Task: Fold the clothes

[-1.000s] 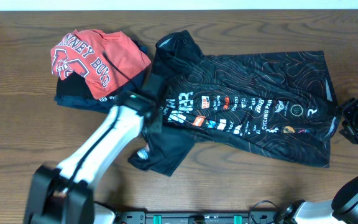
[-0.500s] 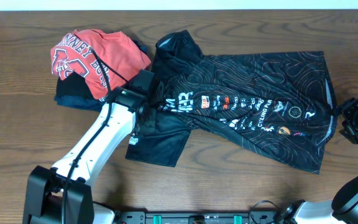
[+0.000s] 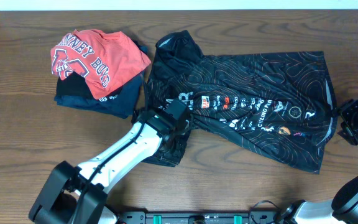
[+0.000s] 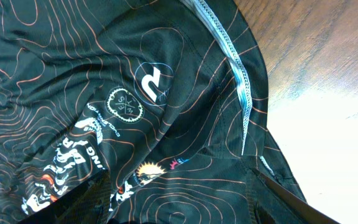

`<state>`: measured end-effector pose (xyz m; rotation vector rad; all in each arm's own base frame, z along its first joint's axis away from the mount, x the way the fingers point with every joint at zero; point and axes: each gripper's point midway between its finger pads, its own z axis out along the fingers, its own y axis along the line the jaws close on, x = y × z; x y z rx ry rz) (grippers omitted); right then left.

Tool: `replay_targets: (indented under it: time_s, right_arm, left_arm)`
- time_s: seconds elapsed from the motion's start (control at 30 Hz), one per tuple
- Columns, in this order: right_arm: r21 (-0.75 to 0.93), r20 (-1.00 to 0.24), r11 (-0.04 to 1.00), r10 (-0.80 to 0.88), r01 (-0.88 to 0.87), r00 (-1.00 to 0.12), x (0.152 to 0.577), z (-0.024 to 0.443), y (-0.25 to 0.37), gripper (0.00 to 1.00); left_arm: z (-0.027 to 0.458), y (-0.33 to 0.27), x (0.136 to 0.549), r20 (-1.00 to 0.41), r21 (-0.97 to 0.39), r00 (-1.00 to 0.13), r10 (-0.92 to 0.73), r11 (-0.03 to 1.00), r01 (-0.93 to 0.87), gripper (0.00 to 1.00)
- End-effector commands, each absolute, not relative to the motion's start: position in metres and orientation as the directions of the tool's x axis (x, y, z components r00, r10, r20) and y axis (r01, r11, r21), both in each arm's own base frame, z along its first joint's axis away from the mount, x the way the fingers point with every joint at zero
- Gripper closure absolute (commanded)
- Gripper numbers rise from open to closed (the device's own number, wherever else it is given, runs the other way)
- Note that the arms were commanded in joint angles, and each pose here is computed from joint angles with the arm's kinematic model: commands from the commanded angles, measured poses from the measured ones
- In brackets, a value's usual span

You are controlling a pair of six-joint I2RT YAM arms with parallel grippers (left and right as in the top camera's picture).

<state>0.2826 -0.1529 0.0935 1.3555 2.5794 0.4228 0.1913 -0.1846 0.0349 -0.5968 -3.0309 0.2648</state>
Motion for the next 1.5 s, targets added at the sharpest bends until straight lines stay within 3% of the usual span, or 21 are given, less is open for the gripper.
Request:
replay_targets:
  time_s: [0.0,0.3,0.37,0.47,0.6,0.7,0.9,1.03,1.2,1.3,1.47]
  right_arm:
    - [0.333,-0.044,0.559,0.814,0.760,-0.580,0.282,0.092,-0.150,0.32]
    - [0.332,-0.043,0.559,0.813,0.760,-0.580,0.282,0.092,-0.149,0.32]
    - [0.331,-0.041,0.559,0.813,0.760,-0.580,0.281,0.092,-0.149,0.32]
    - [0.324,-0.039,0.559,0.814,0.763,-0.580,0.280,0.092,-0.150,0.32]
    - [0.300,-0.045,0.562,0.815,0.771,-0.577,0.277,0.090,-0.153,0.31]
    - [0.247,-0.062,0.568,0.818,0.785,-0.572,0.272,0.088,-0.161,0.29]
    - [0.172,-0.085,0.545,0.838,0.821,-0.539,0.264,0.085,-0.173,0.30]
    - [0.172,-0.077,0.528,0.849,0.832,-0.523,0.262,0.079,-0.171,0.39]
    - [0.236,-0.036,0.512,0.854,0.826,-0.519,0.260,0.050,-0.154,0.41]
    - [0.275,-0.030,0.508,0.853,0.816,-0.521,0.259,0.033,-0.145,0.49]
    - [0.279,-0.026,0.507,0.853,0.815,-0.521,0.249,0.008,-0.136,0.45]
  left_arm:
    - [0.022,-0.181,0.188,0.034,-0.161,-0.921,0.389,0.911,0.379,0.53]
    - [-0.015,-0.174,0.173,0.169,-0.128,-0.905,0.390,0.919,0.372,0.52]
    - [-0.017,-0.174,0.173,0.175,-0.126,-0.905,0.388,0.920,0.370,0.63]
    - [-0.014,-0.173,0.172,0.183,-0.122,-0.907,0.380,0.924,0.363,0.94]
    - [0.003,-0.169,0.170,0.218,-0.103,-0.901,0.374,0.927,0.360,0.94]
    - [0.030,-0.153,0.176,0.230,-0.014,-0.903,0.362,0.929,0.369,0.94]
    - [0.093,-0.119,0.198,0.132,0.138,-0.933,0.336,0.926,0.353,0.94]
    - [0.123,-0.113,0.208,0.015,0.117,-0.953,0.302,0.946,0.302,0.94]
    - [0.148,-0.109,0.209,-0.095,0.085,-0.956,0.276,0.959,0.269,0.94]
    - [0.155,-0.108,0.208,-0.129,0.073,-0.958,0.258,0.965,0.250,0.94]
    - [0.157,-0.107,0.206,-0.129,0.072,-0.959,0.251,0.967,0.243,0.94]
